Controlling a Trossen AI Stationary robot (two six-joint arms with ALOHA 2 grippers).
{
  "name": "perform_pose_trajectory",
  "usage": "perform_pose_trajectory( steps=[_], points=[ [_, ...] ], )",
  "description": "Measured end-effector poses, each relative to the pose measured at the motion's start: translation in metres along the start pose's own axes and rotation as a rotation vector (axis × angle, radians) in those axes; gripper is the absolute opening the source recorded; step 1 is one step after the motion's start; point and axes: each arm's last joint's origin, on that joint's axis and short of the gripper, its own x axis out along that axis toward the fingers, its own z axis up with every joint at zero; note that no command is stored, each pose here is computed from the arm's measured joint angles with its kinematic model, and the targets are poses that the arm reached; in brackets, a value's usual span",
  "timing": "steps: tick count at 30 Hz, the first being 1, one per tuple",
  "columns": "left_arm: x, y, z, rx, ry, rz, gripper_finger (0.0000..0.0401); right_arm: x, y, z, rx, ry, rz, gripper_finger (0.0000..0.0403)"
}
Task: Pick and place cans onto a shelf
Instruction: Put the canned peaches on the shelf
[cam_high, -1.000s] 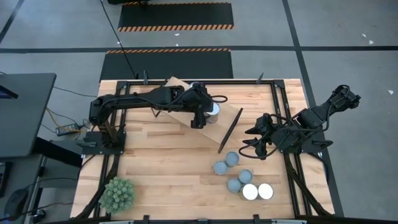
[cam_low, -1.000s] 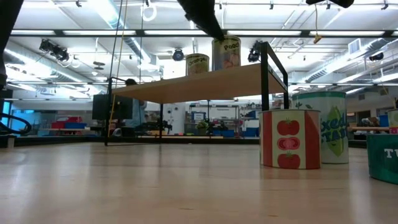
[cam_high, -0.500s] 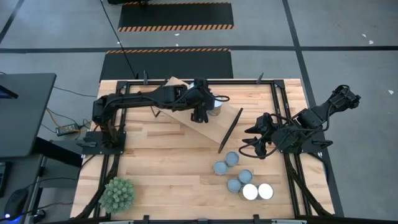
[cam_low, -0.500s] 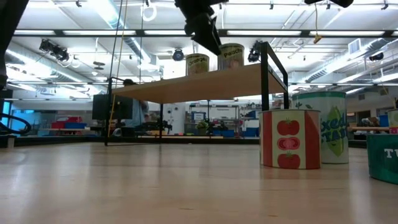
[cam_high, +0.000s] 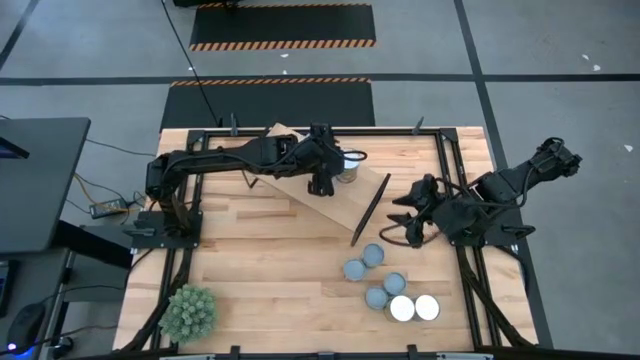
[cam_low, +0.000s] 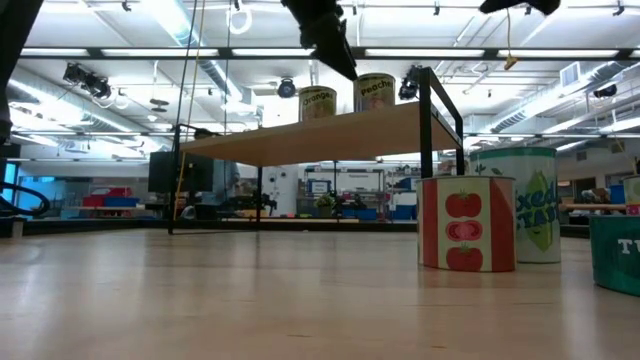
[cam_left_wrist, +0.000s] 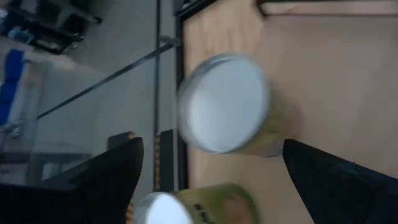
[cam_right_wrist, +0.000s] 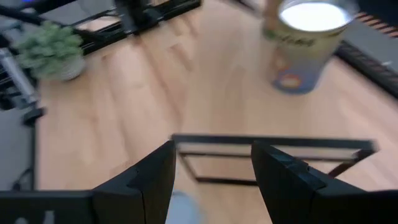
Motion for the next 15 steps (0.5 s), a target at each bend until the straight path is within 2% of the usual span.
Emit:
perform_pose_trajectory(
  steps=[6,9,15],
  points=[
    [-0.015,0.009,-0.003,-0.191,-0.051,-0.076,0.0366,0.017,-0.013,0.015,-0.103,-0.032,-0.096,0.0217],
    [-0.018,0.014,-0.008,-0.234,-0.033,-0.081,0.0349,0.028,-0.015,0.023,-0.181,-0.055,-0.139,0.0218],
    [-0.031,0.024,-0.015,-0.284,-0.018,-0.077,0.0318,0.052,-0.029,0.036,-0.225,-0.033,-0.192,0.0218]
  ],
)
